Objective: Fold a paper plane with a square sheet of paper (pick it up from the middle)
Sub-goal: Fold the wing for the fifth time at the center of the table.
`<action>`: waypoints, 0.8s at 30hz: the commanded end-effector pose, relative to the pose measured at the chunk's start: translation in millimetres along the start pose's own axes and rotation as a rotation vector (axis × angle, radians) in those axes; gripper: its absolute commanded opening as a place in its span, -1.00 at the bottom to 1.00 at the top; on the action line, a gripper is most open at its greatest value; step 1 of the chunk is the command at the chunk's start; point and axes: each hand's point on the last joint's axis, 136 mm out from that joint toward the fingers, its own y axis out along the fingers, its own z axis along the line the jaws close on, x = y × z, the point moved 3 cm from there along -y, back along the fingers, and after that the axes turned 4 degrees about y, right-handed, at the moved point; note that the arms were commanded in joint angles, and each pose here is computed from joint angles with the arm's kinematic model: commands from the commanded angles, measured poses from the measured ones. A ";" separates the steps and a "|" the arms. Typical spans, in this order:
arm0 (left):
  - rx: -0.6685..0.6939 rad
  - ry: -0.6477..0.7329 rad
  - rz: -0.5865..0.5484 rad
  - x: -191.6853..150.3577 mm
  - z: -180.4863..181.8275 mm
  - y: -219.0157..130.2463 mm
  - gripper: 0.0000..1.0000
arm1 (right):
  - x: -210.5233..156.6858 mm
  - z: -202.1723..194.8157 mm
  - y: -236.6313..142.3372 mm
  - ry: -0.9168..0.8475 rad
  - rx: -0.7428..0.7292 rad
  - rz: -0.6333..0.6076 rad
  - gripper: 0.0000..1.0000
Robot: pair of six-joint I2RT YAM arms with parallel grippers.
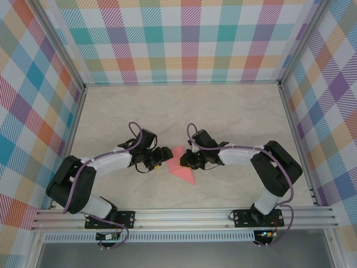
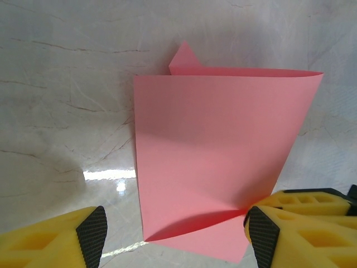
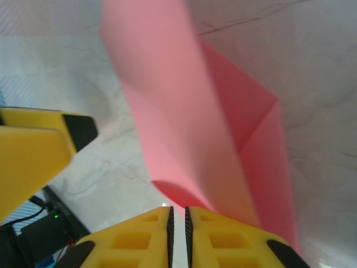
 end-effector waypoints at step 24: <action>-0.045 -0.115 0.054 -1.0 -10.6 9.1 0.44 | 5.0 -65.1 16.7 0.283 0.065 0.012 -0.67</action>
